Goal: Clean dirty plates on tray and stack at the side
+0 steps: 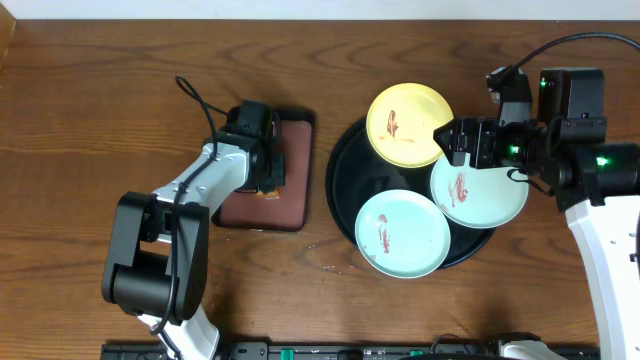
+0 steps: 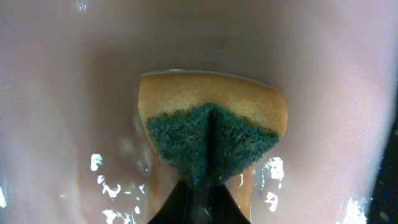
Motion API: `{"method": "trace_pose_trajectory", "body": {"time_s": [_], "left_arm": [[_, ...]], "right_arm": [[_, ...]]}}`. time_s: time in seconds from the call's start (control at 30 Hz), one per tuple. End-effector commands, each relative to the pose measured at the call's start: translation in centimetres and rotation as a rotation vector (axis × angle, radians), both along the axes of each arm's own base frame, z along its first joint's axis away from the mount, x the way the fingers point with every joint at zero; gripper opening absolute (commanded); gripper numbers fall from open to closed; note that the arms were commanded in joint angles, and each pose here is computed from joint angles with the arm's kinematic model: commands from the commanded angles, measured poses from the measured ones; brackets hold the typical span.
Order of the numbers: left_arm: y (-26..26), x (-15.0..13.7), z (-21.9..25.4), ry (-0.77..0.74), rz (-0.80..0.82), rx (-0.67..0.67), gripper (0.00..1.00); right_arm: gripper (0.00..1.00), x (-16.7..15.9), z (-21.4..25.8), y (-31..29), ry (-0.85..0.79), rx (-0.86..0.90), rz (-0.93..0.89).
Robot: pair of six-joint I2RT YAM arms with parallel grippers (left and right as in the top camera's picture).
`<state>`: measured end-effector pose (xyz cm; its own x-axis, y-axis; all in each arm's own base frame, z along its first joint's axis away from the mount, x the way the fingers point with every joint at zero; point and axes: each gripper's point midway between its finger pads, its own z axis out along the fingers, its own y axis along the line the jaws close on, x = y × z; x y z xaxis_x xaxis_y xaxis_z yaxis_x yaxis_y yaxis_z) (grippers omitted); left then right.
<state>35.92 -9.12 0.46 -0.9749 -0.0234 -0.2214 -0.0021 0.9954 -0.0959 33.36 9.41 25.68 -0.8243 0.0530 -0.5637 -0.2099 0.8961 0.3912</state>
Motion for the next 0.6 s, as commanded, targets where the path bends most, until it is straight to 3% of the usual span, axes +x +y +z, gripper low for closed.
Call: {"method": "trace_pose_trajectory", "body": {"time_s": [0.0,0.03,0.07,0.1,0.13,0.2,0.4,0.47,0.57], "left_arm": [[0.0,0.1,0.9,0.005,-0.022,0.016,0.07],[-0.1,0.4,1.8,-0.011,-0.022,0.012,0.09],[-0.2,0.7,2.6,-0.024,-0.021,0.009,0.17],[-0.2,0.8,3.1,-0.03,-0.021,0.007,0.36],[-0.2,0.7,3.8,-0.038,-0.021,0.006,0.45],[0.0,0.2,3.9,-0.022,-0.021,0.009,0.52],[0.0,-1.9,2.0,0.056,-0.034,0.027,0.52],[-0.2,-2.4,0.9,0.07,-0.043,0.031,0.44],[-0.5,-2.9,-0.5,0.083,-0.056,0.035,0.21]], "right_arm": [[0.87,0.2,0.4,0.3,-0.005,0.005,0.001],[0.87,0.2,0.4,0.3,-0.005,0.005,0.001],[0.87,0.2,0.4,0.3,-0.005,0.005,0.001],[0.87,0.2,0.4,0.3,-0.005,0.005,0.001],[0.86,0.2,0.4,0.3,-0.005,0.005,0.001],[0.87,0.2,0.4,0.3,-0.005,0.005,0.001],[0.87,0.2,0.4,0.2,-0.005,0.005,0.001],[0.87,0.1,0.3,0.2,0.0,0.005,0.001],[0.88,-0.1,0.0,0.1,0.016,-0.003,-0.003]]}}
